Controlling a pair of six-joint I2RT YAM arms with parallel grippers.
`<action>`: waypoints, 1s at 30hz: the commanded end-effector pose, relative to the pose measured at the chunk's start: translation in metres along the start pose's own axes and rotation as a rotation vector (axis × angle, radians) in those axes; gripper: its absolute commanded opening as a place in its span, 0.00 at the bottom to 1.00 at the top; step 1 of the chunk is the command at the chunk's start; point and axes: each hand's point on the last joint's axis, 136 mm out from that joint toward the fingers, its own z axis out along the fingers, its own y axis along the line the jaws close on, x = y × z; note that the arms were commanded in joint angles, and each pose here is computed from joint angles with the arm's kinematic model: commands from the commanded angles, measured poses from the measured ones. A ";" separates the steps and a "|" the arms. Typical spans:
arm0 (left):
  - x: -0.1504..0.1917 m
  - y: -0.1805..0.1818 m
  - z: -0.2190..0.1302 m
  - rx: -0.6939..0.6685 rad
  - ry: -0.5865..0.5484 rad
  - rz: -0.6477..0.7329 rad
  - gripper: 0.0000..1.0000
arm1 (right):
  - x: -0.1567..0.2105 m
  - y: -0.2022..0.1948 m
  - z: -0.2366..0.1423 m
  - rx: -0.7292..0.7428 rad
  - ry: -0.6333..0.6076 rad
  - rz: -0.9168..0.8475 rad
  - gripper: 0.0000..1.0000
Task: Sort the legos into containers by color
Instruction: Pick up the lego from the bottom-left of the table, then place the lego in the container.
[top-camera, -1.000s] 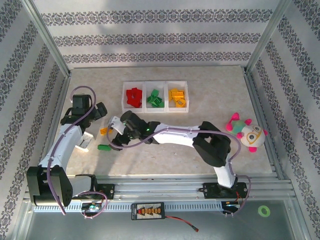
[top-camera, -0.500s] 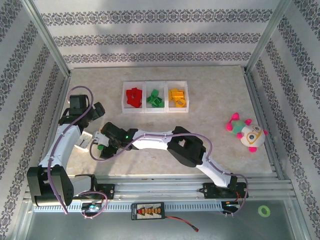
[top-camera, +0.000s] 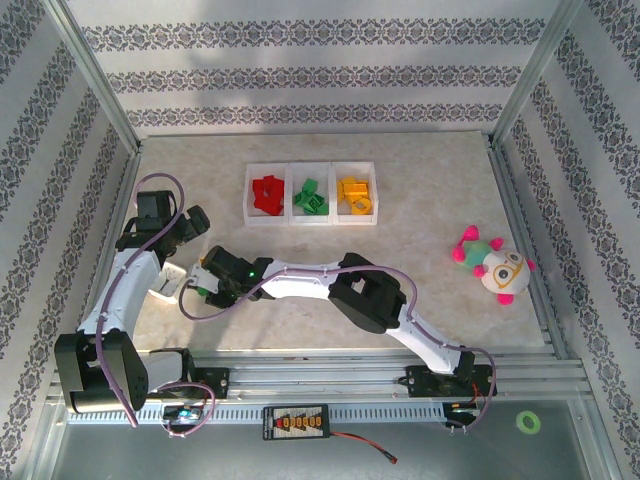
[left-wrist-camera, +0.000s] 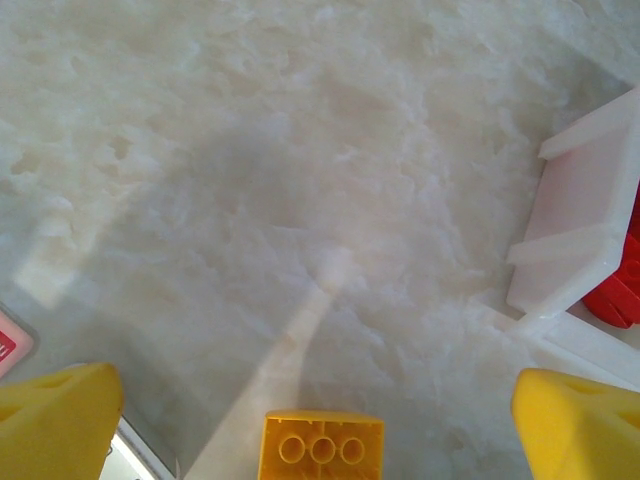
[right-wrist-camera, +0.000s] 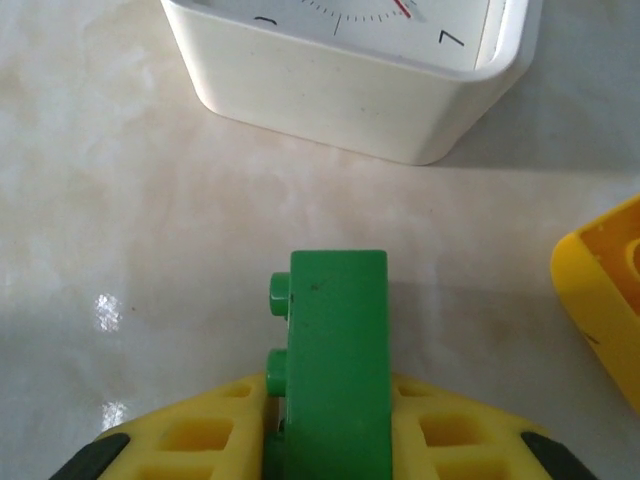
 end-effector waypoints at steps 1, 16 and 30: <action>0.000 0.001 0.000 0.013 -0.002 0.015 0.99 | -0.016 -0.007 -0.025 0.026 -0.040 0.021 0.25; 0.011 -0.024 0.012 0.039 0.033 0.048 0.99 | 0.026 -0.083 -0.142 0.309 -0.147 0.295 0.21; 0.048 -0.068 0.024 0.070 0.091 0.155 0.99 | 0.066 -0.241 -0.235 0.608 -0.335 0.711 0.19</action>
